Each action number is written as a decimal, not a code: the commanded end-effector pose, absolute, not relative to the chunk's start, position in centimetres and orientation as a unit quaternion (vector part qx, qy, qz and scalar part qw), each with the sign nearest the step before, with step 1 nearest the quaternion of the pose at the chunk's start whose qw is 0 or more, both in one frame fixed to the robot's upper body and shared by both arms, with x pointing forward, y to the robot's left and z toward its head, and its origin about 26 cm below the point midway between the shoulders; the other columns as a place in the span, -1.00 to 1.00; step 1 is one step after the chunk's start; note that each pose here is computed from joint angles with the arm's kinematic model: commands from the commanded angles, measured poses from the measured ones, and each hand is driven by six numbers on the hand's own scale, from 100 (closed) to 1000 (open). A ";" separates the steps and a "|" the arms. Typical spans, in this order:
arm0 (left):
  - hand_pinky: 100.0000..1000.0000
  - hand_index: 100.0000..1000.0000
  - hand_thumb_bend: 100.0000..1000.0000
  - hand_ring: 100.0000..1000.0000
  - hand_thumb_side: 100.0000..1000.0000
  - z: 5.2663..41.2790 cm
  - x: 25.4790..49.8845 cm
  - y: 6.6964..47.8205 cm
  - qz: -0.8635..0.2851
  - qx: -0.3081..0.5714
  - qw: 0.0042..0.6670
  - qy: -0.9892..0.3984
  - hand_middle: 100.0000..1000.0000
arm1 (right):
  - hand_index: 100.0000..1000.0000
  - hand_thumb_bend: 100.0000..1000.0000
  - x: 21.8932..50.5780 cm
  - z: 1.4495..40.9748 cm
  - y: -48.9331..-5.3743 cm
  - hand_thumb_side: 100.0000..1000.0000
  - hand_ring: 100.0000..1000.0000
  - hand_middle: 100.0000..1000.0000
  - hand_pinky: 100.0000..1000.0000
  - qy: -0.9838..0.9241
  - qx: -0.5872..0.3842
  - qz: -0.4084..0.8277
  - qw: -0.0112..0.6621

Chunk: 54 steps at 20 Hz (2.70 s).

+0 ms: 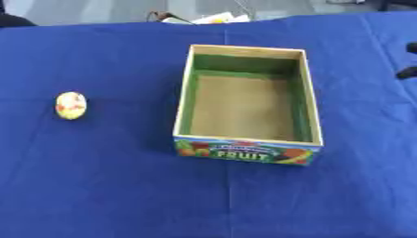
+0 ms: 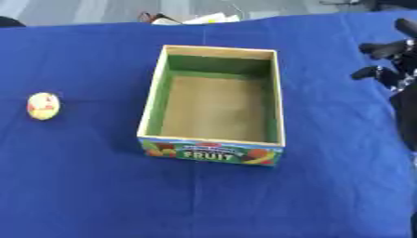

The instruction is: Pick up objects on the table and place them in the box.

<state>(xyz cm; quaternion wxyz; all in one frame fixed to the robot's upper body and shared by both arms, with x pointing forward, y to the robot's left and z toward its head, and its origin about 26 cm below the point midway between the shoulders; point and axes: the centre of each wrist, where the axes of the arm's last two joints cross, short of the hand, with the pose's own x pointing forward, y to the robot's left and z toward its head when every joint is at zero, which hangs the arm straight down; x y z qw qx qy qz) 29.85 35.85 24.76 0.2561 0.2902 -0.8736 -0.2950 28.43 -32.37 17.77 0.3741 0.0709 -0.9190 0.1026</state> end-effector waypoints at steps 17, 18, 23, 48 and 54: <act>0.03 0.86 -0.63 0.38 0.99 27.8 32.5 38.1 -0.590 0.444 0.234 -0.632 0.35 | 0.72 -1.00 28.3 18.8 -32.2 1.00 0.52 0.05 0.07 -0.924 0.076 0.128 0.352; 0.02 0.86 -0.51 0.39 1.00 27.8 32.6 38.0 -0.597 0.447 0.232 -0.625 0.35 | 0.72 -1.00 28.3 18.8 -32.2 1.00 0.52 0.05 0.07 -0.924 0.076 0.128 0.352; 0.08 1.00 -0.25 0.47 1.00 27.5 33.4 37.8 -0.630 0.456 0.242 -0.580 0.47 | 0.72 -1.00 28.3 18.8 -32.0 1.00 0.52 0.06 0.06 -0.923 0.078 0.132 0.352; 0.31 1.00 0.13 0.70 1.00 23.4 38.6 41.2 -0.717 0.333 0.424 -0.443 0.77 | 0.72 -1.00 28.4 18.6 -31.7 1.00 0.51 0.04 0.06 -0.921 0.073 0.138 0.358; 0.29 1.00 0.24 0.68 1.00 22.7 39.5 41.7 -0.707 0.355 0.425 -0.440 0.74 | 0.72 -1.00 28.4 18.5 -31.6 1.00 0.50 0.04 0.06 -0.920 0.073 0.142 0.359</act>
